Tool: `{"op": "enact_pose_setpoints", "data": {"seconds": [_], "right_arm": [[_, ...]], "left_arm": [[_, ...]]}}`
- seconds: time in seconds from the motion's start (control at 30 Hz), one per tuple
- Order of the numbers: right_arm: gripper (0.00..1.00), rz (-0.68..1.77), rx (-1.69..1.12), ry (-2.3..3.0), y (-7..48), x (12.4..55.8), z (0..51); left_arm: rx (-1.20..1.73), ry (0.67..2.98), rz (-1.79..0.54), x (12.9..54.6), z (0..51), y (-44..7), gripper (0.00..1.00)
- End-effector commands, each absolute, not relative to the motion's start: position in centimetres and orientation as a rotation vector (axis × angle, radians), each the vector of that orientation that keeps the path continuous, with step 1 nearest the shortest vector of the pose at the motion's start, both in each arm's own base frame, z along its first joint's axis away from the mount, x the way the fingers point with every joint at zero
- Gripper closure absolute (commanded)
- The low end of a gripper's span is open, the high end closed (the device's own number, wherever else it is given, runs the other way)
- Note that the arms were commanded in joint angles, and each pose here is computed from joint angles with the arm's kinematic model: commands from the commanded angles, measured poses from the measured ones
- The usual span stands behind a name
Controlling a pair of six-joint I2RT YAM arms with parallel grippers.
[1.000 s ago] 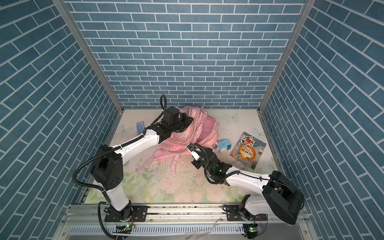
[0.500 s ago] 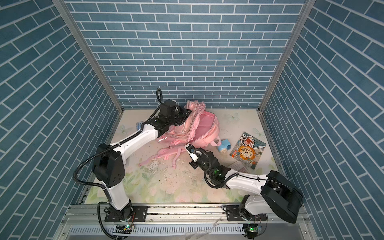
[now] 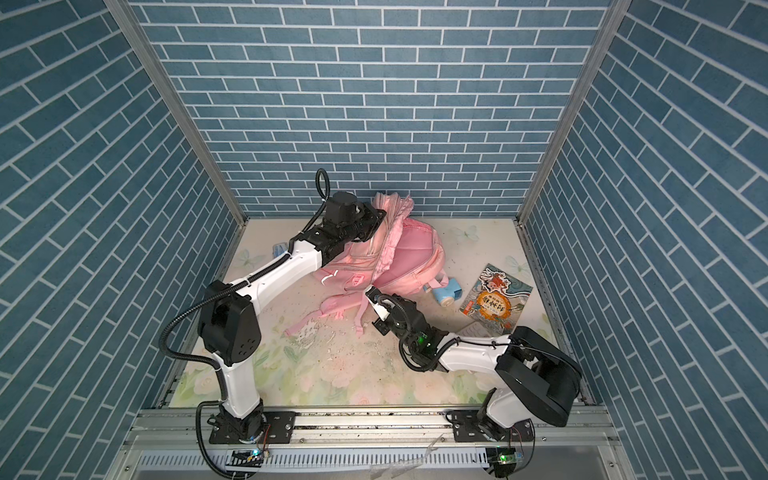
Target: Pack the student bag
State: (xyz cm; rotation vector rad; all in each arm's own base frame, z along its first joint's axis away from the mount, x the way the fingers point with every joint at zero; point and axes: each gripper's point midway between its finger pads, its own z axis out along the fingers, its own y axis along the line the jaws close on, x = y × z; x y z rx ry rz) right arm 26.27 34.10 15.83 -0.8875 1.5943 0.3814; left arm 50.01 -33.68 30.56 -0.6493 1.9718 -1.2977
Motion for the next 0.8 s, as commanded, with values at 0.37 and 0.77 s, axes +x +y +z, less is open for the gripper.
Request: {"op": "enact_pose_setpoints", "data": {"seconds": [0.37, 0.77], "right_arm": [[1.00, 0.498, -0.909, 1.487, 40.6, 27.1, 16.7], [1.00, 0.385, -0.792, 1.637, 41.9, 30.9, 14.8]], "left_arm": [[-0.505, 1.605, -1.511, 49.4, 44.4, -34.9, 1.00], [-0.542, 1.571, -1.494, 49.1, 45.4, -35.0, 1.00]]}}
